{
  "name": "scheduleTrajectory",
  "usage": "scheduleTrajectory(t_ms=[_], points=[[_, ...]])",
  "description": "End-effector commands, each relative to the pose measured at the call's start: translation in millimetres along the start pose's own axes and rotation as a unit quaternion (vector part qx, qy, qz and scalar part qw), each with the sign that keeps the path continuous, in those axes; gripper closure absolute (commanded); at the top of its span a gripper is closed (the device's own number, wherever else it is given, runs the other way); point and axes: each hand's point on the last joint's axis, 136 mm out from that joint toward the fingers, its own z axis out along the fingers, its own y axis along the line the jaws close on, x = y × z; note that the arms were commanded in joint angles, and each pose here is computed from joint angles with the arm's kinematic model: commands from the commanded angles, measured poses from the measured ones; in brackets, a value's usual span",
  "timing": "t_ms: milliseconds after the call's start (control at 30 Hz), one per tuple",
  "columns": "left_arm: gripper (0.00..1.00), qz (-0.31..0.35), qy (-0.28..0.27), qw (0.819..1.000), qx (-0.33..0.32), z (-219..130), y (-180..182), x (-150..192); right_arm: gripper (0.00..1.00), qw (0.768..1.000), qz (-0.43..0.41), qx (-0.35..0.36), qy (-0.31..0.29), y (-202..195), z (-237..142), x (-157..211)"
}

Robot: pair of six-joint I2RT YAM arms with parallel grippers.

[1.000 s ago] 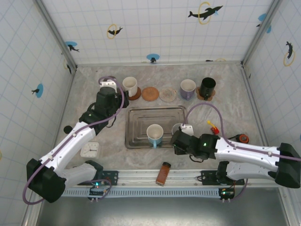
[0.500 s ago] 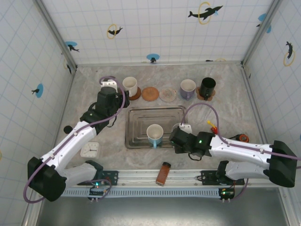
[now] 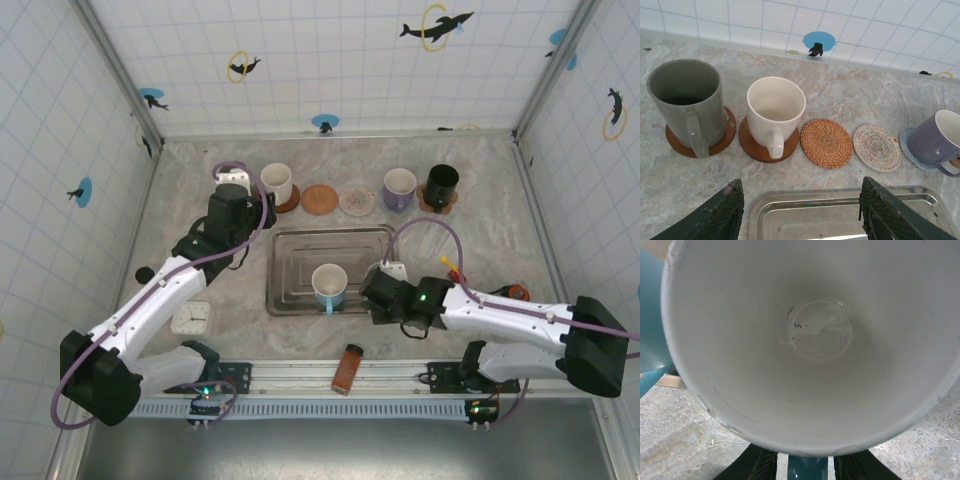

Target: Place the cup by the coaster

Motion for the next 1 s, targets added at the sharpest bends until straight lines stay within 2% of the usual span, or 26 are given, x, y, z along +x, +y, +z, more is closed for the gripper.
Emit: scheduleTrajectory(t_ms=[0,300,567,800,967], points=[[0.38,-0.001,-0.008,1.0,-0.002,1.3,0.4,-3.7,0.67,1.0,-0.002,0.006,0.0,-1.3,4.1,-0.9],[0.38,-0.002,-0.01,1.0,0.007,0.6,-2.9,-5.7,0.69,1.0,-0.009,0.014,0.012,0.8,9.1,-1.0],[0.38,-0.001,-0.011,1.0,0.009,0.2,-3.5,-5.6,0.79,1.0,-0.011,0.013,0.009,2.5,8.5,-2.5],[0.38,0.0,-0.008,1.0,0.006,1.8,-2.3,-4.1,0.99,1.0,-0.011,0.019,0.008,-1.1,8.2,-2.0],[0.38,0.0,-0.009,1.0,0.005,1.7,-2.2,-4.4,1.0,1.0,-0.013,0.025,0.0,-2.5,2.8,-6.5]])
